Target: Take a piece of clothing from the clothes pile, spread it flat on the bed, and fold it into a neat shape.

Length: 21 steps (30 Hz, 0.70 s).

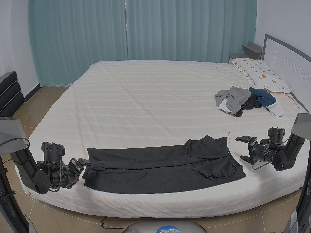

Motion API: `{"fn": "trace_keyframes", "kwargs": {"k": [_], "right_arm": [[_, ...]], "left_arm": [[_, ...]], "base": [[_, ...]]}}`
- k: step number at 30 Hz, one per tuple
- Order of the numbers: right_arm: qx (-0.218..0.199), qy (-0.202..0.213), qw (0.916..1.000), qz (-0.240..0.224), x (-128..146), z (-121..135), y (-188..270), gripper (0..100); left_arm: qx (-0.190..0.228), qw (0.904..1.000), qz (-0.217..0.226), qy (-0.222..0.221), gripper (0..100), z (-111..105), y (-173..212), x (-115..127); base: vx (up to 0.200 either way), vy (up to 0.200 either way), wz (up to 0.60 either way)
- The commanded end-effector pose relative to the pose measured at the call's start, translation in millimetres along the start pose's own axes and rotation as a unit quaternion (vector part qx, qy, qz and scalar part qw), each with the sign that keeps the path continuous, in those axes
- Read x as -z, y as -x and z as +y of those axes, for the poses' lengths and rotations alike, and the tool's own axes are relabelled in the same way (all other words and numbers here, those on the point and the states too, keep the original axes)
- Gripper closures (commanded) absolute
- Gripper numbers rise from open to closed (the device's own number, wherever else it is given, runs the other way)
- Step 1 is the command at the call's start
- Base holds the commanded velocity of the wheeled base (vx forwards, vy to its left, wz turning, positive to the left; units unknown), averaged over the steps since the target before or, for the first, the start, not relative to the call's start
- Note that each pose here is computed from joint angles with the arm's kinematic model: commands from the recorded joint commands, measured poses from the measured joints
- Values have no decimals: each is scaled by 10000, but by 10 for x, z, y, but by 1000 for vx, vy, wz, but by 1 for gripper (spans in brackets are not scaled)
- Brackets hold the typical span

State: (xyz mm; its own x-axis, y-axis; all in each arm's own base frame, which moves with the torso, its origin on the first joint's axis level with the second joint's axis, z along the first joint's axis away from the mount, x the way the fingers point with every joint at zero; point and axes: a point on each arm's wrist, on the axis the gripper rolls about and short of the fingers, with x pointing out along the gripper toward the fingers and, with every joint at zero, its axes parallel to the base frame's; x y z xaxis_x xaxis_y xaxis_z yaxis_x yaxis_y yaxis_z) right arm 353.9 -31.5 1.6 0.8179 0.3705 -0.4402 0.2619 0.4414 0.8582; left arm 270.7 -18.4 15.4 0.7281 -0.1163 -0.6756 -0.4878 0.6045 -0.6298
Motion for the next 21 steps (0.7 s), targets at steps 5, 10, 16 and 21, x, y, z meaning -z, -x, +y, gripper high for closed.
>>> {"fn": "trace_keyframes", "kwargs": {"k": [5, 10, 16, 21], "right_arm": [[2, 0, 10000, 11, 6, -2, -6, 0], [4, 5, 10000, 5, 2, -5, -4, 0], [8, -3, 10000, 15, 9, -5, -4, 0], [2, 8, 10000, 11, 6, -2, -6, 0]], "left_arm": [[-241, 9996, 118, -133, 0, 114, -187, 146], [-256, 9995, 151, -142, 0, 123, -187, 163], [-308, 9990, 214, -227, 100, 141, -213, 198], [-523, 9983, 146, -218, 100, 205, -186, 223]], "base": [[0, 0, 0], [0, 0, 0], [0, 0, 0], [0, 0, 0]]}}
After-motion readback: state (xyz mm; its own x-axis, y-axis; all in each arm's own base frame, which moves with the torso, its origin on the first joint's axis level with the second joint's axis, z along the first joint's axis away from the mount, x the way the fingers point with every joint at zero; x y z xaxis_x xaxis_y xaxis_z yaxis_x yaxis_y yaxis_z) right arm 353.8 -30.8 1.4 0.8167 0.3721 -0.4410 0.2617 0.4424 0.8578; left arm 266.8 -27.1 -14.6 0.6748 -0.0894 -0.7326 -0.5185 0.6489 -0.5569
